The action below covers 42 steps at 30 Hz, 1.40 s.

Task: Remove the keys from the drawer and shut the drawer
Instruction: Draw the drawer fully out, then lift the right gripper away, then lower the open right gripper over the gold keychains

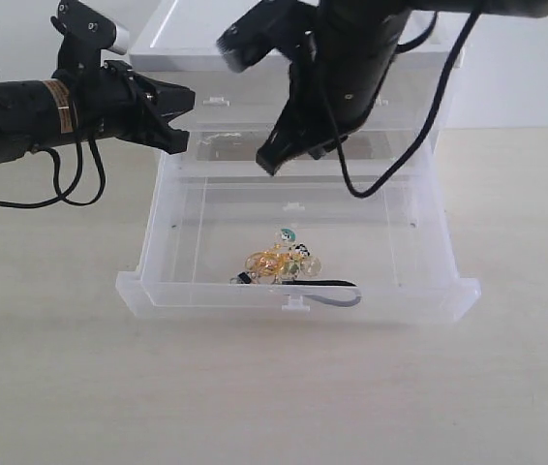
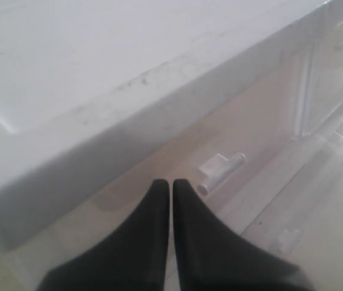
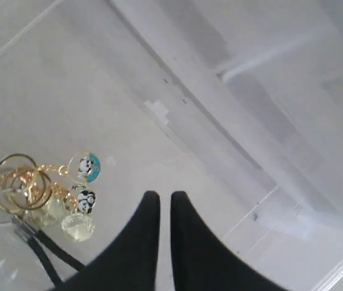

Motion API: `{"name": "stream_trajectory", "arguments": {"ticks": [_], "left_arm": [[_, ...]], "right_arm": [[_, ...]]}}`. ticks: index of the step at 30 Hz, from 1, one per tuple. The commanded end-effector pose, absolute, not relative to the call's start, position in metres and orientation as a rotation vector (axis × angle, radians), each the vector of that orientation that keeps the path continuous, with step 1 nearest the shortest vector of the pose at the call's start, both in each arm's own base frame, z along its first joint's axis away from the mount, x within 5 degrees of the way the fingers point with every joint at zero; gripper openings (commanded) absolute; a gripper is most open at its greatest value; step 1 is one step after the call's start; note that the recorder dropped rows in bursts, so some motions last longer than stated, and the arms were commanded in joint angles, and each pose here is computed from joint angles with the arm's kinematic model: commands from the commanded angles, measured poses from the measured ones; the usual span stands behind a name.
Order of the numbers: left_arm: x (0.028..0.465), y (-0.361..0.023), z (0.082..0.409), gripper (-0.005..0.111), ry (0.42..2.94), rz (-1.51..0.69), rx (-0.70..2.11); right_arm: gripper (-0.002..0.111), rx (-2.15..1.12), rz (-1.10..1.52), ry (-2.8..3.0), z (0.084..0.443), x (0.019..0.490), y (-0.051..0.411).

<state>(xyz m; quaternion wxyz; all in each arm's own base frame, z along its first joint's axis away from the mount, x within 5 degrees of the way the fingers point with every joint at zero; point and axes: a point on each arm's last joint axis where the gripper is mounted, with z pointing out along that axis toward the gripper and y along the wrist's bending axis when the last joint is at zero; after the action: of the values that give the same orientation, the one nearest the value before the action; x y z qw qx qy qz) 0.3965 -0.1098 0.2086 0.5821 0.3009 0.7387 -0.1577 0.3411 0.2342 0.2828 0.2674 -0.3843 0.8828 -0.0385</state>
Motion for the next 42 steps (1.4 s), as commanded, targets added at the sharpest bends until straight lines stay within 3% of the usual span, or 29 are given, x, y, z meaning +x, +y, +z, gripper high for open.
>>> {"name": "stream_trajectory", "arguments": {"ticks": [1,4,6,10,12,18,25,42], "left_arm": [[0.411,-0.091,0.22,0.004,1.779,-0.359,0.41],[0.411,-0.091,0.22,0.004,1.781,-0.358,0.41],[0.411,-0.09,0.219,0.004,1.791,-0.351,0.408],[0.411,-0.09,0.219,0.004,1.795,-0.348,0.407],[0.411,-0.09,0.219,0.004,1.795,-0.348,0.407],[0.411,-0.09,0.219,0.004,1.795,-0.348,0.407],[0.411,-0.09,0.219,0.004,1.795,-0.348,0.407],[0.411,-0.09,0.219,0.004,1.796,-0.35,0.399]], "right_arm": [[0.003,-0.749,0.167,2.509,0.281,0.358,0.214],[0.006,-0.706,0.262,2.535,0.276,0.363,0.211],[0.017,-0.696,0.274,2.56,0.27,0.365,0.211],[0.062,-0.648,0.338,2.624,0.255,0.366,0.218],[0.072,-0.585,0.369,2.664,0.247,0.367,0.22],[0.062,-0.504,0.371,2.798,0.218,0.37,0.223],[0.077,-0.463,0.431,2.864,0.204,0.367,0.231],[0.077,-0.38,0.384,3.007,0.166,0.356,0.253]]}}
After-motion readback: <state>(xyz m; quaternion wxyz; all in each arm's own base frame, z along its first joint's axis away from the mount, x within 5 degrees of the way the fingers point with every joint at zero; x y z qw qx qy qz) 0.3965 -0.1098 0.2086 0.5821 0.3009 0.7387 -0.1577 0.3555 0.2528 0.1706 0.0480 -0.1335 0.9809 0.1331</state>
